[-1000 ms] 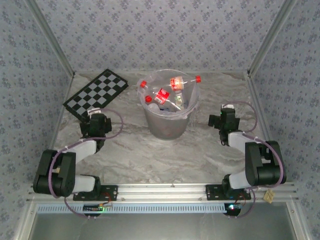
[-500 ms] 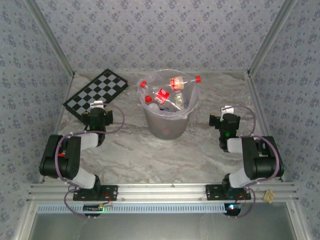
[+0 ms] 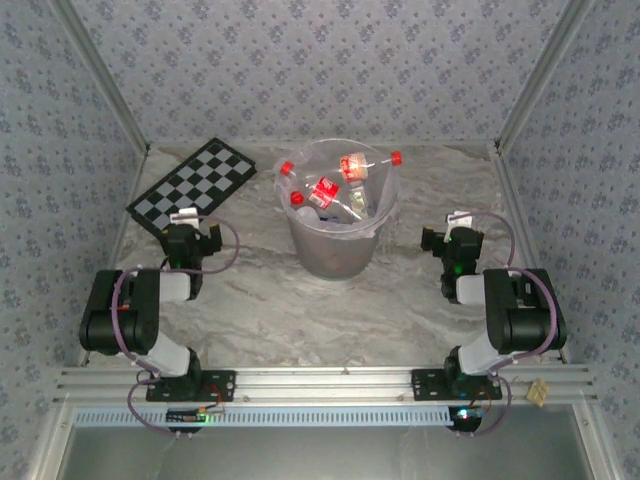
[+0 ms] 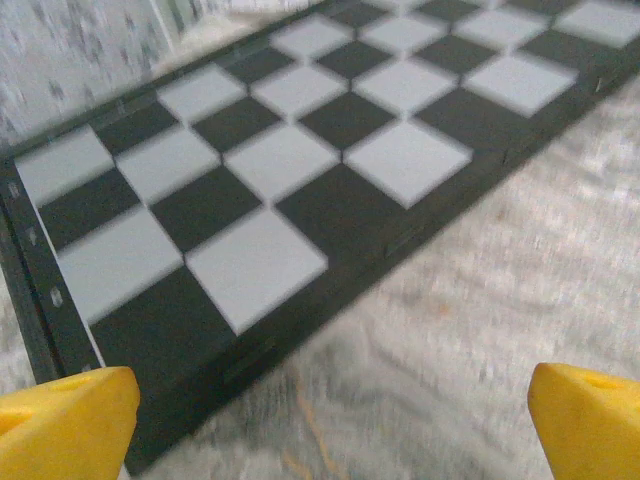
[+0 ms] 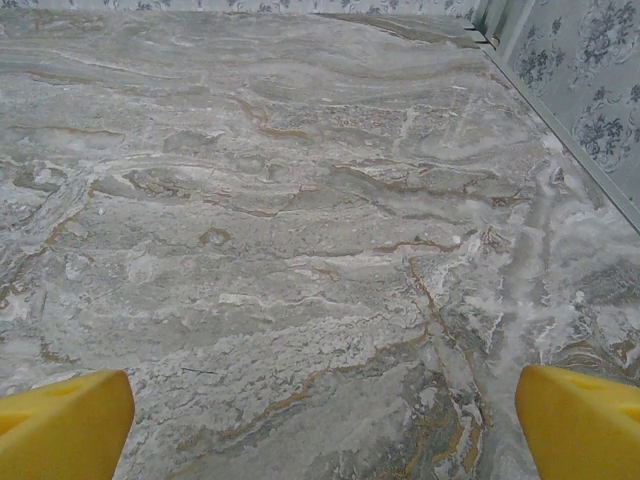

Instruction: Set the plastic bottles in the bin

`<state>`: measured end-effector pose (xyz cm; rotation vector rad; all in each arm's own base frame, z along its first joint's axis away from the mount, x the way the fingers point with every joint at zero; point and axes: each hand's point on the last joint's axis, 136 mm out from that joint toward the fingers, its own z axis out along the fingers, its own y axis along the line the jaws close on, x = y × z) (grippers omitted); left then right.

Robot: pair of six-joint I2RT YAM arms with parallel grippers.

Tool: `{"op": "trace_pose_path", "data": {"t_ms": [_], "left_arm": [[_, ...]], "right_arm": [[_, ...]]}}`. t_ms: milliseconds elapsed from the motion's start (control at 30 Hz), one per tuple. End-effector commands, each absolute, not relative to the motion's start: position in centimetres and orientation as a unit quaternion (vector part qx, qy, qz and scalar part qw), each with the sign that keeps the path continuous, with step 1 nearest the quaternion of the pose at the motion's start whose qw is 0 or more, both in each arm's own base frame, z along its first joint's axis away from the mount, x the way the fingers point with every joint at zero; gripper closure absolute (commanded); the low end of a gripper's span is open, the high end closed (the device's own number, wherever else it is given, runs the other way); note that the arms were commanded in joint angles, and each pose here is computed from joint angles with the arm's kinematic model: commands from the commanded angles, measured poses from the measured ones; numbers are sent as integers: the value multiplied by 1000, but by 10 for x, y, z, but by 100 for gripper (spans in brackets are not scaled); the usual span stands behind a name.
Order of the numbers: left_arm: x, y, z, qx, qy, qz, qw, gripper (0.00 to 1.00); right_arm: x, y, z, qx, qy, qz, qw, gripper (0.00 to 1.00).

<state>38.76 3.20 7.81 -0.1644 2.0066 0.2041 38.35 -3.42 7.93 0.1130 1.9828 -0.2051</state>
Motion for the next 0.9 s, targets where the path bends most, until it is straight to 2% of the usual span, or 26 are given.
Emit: {"op": "trace_pose_path", "data": {"t_ms": [0,867], "left_arm": [[395,29,92,-69,818,64,568,0],[395,28,90,-69,824,63,559,0]], "right_arm": [[387,-35,87,57,826,-81,556,0],[388,-34,86,54,827,-83,553,0]]}}
